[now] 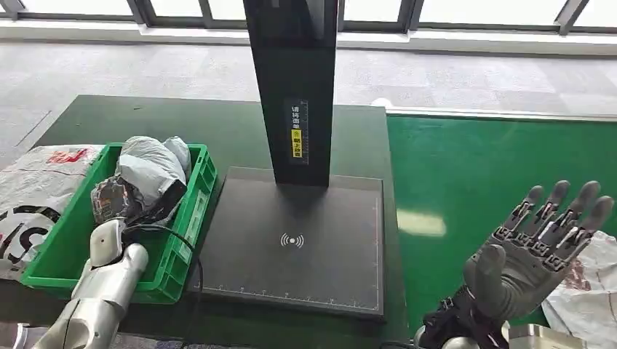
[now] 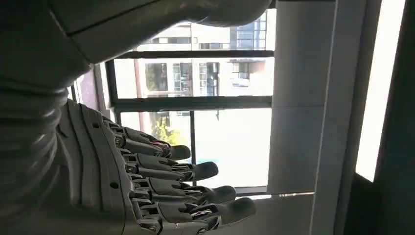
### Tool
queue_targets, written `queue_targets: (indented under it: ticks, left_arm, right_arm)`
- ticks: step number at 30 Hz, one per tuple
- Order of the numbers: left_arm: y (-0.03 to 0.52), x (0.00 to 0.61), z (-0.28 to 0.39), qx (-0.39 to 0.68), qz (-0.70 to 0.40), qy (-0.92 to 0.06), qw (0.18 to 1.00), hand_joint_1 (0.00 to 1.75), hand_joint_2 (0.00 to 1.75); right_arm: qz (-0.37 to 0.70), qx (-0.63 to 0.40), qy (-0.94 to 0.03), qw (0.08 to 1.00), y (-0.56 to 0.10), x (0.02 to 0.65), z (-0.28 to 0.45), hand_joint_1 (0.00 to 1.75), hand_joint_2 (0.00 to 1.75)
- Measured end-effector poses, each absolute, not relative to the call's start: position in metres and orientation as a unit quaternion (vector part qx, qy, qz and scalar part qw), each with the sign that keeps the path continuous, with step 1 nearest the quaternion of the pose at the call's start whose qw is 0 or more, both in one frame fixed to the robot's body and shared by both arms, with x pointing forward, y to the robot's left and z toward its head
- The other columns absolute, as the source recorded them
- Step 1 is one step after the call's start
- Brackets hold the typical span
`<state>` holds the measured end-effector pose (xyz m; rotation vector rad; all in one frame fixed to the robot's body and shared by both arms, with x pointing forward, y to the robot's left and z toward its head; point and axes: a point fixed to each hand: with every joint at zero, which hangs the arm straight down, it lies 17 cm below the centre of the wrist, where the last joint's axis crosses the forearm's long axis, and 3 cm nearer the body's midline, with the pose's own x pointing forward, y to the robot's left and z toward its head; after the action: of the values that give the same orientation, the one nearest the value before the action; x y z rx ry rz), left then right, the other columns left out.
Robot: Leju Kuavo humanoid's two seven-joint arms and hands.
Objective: Moved the parcel from conveyor to table for the left to box.
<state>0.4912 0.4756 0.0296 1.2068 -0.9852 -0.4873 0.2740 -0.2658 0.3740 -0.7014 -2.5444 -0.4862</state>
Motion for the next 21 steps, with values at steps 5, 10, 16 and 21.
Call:
queue_targets:
  ticks: [5, 10, 16, 21]
  left_arm:
    - [0.484, 0.490, 0.042, 0.559, -0.195, -0.447, 0.671, 0.99, 1.75]
    - [0.485, 0.490, 0.044, 0.562, -0.191, -0.447, 0.669, 0.00, 1.75]
    - [0.490, 0.488, 0.050, 0.572, -0.175, -0.451, 0.662, 0.00, 1.75]
    - [0.490, 0.487, 0.051, 0.572, -0.171, -0.452, 0.663, 0.00, 1.75]
  right_arm:
    - [-0.174, -0.256, -0.924, 0.226, -0.265, 0.274, 0.374, 0.00, 1.75]
    - [-0.174, -0.256, -0.924, 0.226, -0.265, 0.274, 0.374, 0.00, 1.75]
    - [-0.174, -0.256, -0.924, 0.226, -0.265, 0.274, 0.374, 0.00, 1.75]
    - [-0.174, -0.257, -0.924, 0.226, -0.265, 0.274, 0.374, 0.00, 1.75]
